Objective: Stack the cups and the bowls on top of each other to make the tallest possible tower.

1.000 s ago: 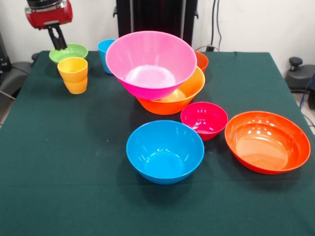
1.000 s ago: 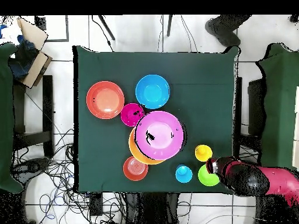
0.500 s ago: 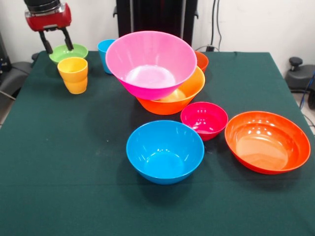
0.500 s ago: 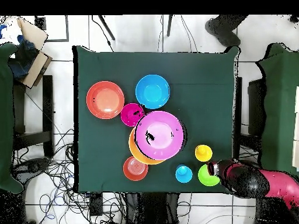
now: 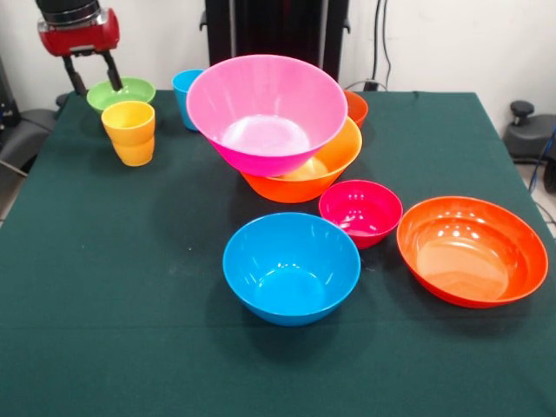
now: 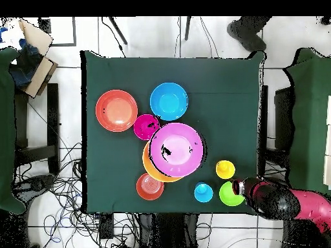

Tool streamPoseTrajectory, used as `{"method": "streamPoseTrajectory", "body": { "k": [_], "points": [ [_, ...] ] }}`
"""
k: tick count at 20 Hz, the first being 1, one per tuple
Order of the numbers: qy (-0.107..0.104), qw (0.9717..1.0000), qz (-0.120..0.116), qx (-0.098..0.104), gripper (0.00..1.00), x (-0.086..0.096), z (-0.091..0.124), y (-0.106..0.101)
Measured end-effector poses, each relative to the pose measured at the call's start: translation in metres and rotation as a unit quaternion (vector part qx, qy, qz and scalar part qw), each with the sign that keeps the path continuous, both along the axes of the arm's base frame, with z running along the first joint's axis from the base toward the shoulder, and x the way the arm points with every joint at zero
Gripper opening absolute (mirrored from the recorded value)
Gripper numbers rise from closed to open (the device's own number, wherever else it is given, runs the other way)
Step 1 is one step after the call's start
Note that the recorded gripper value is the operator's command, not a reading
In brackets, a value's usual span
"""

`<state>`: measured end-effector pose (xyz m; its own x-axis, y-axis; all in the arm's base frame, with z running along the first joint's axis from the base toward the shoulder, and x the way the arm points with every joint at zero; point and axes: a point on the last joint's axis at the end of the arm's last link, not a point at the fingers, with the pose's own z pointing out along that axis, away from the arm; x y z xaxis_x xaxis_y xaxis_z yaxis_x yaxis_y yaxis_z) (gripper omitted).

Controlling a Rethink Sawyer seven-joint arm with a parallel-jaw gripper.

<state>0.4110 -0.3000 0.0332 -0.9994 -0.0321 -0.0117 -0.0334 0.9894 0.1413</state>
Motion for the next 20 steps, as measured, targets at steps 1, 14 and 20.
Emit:
{"method": "streamPoseTrajectory", "body": {
  "k": [1, 14, 20],
  "points": [
    [-0.002, 1.0, -0.002, -0.001, 1.0, 0.002, -0.002, -0.001],
    [-0.05, 0.9986, -0.013, 0.004, 1.0, 0.03, -0.048, 0.007],
    [-0.061, 0.9981, -0.011, 0.005, 1.0, 0.029, -0.067, 0.015]
  ]
}}
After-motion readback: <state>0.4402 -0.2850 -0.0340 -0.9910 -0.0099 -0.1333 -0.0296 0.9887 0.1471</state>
